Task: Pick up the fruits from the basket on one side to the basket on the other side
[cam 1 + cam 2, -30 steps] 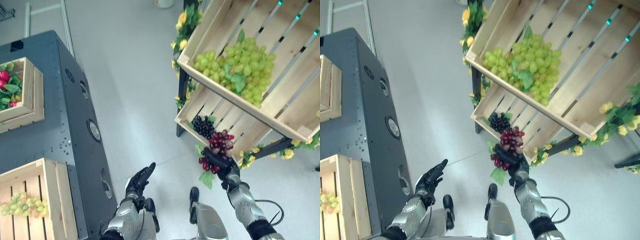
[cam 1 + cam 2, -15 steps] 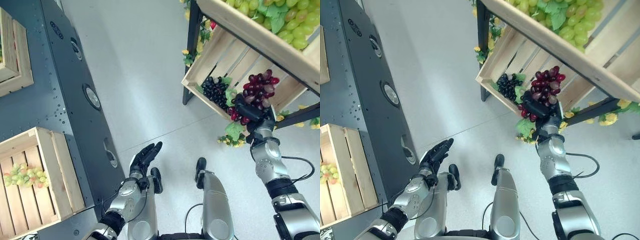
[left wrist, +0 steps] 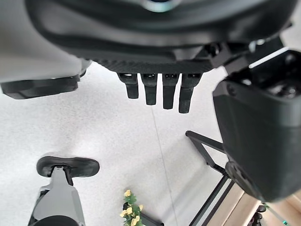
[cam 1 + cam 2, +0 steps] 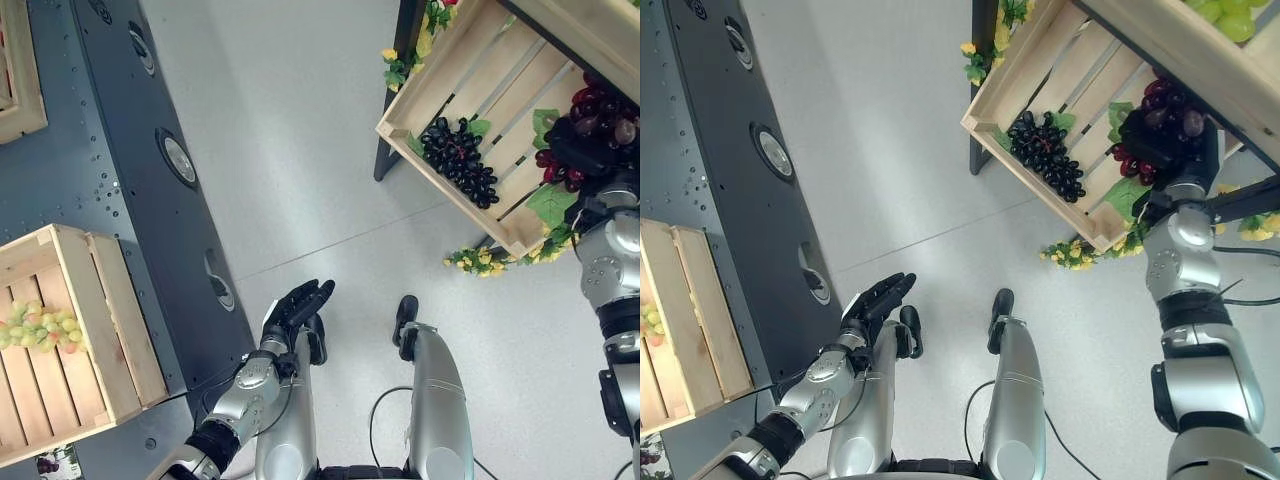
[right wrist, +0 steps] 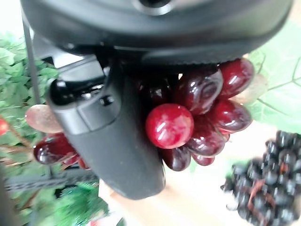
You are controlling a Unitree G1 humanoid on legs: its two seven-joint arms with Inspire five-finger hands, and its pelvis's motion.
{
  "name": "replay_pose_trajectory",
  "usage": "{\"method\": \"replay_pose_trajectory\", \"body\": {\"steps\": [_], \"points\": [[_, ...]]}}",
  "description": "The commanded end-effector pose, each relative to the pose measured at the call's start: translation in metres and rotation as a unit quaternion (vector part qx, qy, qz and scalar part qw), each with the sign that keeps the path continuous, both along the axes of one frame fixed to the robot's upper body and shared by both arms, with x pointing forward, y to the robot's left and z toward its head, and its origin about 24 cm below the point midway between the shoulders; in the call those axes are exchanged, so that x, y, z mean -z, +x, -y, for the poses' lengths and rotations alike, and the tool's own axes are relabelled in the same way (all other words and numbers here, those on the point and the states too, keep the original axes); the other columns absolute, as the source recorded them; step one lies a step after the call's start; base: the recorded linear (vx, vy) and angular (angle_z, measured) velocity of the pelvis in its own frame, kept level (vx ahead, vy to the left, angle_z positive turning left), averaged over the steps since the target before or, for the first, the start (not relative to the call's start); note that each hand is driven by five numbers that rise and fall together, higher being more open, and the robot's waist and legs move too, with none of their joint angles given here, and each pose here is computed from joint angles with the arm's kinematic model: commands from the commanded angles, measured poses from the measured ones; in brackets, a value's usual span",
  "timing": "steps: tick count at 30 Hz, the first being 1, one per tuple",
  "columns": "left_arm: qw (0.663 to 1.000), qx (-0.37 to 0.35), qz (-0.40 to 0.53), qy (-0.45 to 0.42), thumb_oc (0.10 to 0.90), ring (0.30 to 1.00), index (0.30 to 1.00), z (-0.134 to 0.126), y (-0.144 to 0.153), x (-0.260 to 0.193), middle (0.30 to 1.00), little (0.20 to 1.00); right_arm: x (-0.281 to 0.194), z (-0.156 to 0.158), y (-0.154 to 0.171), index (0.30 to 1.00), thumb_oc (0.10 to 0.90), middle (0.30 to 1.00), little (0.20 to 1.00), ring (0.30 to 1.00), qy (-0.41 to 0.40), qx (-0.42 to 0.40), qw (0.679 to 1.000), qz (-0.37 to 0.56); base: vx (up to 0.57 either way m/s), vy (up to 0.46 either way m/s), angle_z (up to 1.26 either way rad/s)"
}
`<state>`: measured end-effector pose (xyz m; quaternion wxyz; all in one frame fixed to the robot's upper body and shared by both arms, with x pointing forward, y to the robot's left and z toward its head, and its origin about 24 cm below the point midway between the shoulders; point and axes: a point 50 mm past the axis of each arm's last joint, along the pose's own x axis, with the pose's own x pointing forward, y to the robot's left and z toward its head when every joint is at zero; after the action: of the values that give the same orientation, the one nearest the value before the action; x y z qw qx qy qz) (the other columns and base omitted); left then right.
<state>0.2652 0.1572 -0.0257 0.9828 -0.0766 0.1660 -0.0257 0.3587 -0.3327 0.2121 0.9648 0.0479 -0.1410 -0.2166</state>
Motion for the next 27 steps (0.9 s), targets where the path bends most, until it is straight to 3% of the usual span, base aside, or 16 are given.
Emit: {"method": "replay_pose_trajectory", "body": {"steps": [1, 12, 19, 20, 21, 22, 27], "points": [[0.998, 0.019, 0.048, -0.022, 0.8, 0.9, 0.9, 0.004, -0.004, -0.017, 0.9, 0.9, -0.094, 0.026, -0.022, 0.3, 0.4, 0.3, 0.3, 0.3, -0.111, 0.083, 0.986, 0.087, -0.01, -0.03, 0.0], [0.998, 0.021, 0.056, -0.014, 0.8, 0.9, 0.9, -0.004, -0.005, -0.021, 0.9, 0.9, -0.106, 0.052, -0.026, 0.3, 0.4, 0.3, 0.3, 0.3, -0.169, 0.147, 0.974, -0.028, -0.01, -0.008, 0.05], [0.998, 0.025, 0.06, -0.02, 0.8, 0.9, 0.9, -0.003, -0.007, -0.024, 0.9, 0.9, -0.122, 0.048, -0.027, 0.3, 0.4, 0.3, 0.3, 0.3, -0.22, 0.19, 0.956, -0.023, -0.01, 0.004, 0.01], [0.998, 0.026, 0.059, -0.02, 0.8, 0.9, 0.9, -0.002, -0.007, -0.023, 0.9, 0.9, -0.125, 0.045, -0.026, 0.389, 0.46, 0.389, 0.389, 0.389, -0.234, 0.199, 0.951, -0.025, 0.0, 0.0, 0.0], [0.998, 0.026, 0.058, -0.021, 0.8, 0.9, 0.9, -0.001, -0.007, -0.023, 0.9, 0.9, -0.126, 0.044, -0.025, 0.526, 0.551, 0.526, 0.526, 0.526, -0.24, 0.202, 0.949, -0.027, 0.0, 0.0, 0.0], [0.998, 0.027, 0.058, -0.021, 0.8, 0.9, 0.9, -0.001, -0.008, -0.023, 0.9, 0.9, -0.128, 0.042, -0.025, 0.9, 0.8, 0.9, 0.9, 0.9, -0.253, 0.21, 0.944, -0.03, 0.0, 0.0, 0.0], [0.997, 0.028, 0.062, -0.026, 0.8, 0.9, 0.9, 0.001, -0.009, -0.022, 0.9, 0.9, -0.134, 0.037, -0.022, 0.9, 0.8, 0.9, 0.9, 0.9, -0.293, 0.224, 0.928, -0.049, -0.03, 0.025, 0.03]]}}
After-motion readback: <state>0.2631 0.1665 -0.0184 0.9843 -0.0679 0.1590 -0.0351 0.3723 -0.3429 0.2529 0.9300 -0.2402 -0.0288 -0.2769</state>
